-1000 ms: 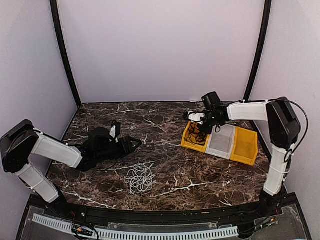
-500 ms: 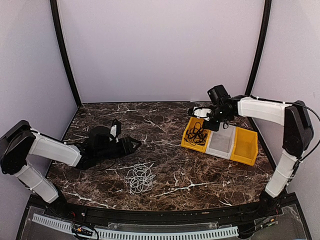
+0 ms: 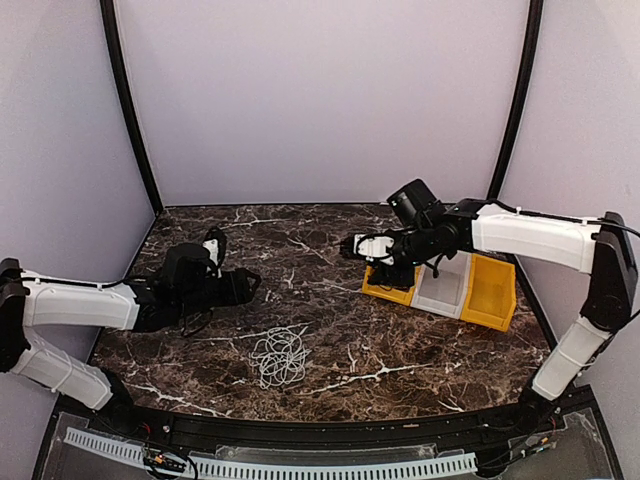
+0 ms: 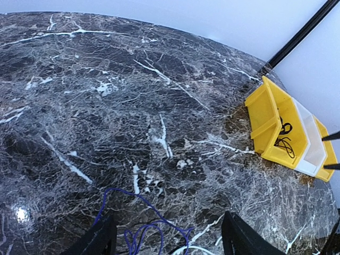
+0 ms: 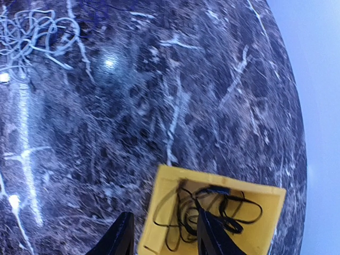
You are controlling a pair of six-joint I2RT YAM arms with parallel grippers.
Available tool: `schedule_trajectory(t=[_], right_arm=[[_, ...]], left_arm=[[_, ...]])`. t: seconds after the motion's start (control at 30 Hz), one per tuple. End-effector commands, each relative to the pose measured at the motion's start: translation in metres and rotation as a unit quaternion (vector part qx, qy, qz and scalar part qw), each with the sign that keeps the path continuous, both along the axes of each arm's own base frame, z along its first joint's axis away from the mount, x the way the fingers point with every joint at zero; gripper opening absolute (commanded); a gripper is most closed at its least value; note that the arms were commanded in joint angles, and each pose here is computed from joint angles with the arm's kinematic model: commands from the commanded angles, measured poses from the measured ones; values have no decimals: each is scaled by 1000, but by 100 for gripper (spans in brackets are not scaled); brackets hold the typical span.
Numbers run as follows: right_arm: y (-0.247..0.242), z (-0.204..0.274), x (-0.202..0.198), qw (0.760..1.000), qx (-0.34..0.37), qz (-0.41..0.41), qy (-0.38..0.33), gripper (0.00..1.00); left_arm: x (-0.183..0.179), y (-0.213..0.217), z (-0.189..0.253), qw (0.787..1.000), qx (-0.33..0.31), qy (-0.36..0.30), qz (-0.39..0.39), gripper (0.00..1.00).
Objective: Untangle the cables
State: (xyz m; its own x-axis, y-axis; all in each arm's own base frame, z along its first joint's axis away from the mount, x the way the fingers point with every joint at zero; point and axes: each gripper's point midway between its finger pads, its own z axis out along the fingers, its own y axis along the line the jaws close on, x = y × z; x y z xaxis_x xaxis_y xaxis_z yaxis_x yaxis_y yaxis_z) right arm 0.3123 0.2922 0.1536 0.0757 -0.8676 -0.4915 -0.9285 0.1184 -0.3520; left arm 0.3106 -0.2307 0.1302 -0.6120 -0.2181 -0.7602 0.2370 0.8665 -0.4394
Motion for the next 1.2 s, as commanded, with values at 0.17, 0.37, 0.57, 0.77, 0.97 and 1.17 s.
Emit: schedule_trajectory(t=[0.17,0.37,0.57,0.77,0.97,1.17], right_arm=[[110,-15,-34,990,77,68,95,40],[171,-39,-36,981,101,75,148,43],[205,-58,-31,971,118,73,193,44],[219,-73,-27,969,118,79,200,43],[225,-91,-26,967,110,74,218,38],[230,-90,-23,966,114,73,220,28]], left_arm=[[-10,37,-14,997,48,30,44,70],[-11,56,-14,996,12,39,81,71],[-13,60,-17,995,-9,38,92,70],[-17,67,-21,995,-13,30,99,70],[-22,72,-24,994,-18,28,104,70],[-25,73,-25,994,-19,27,101,70]])
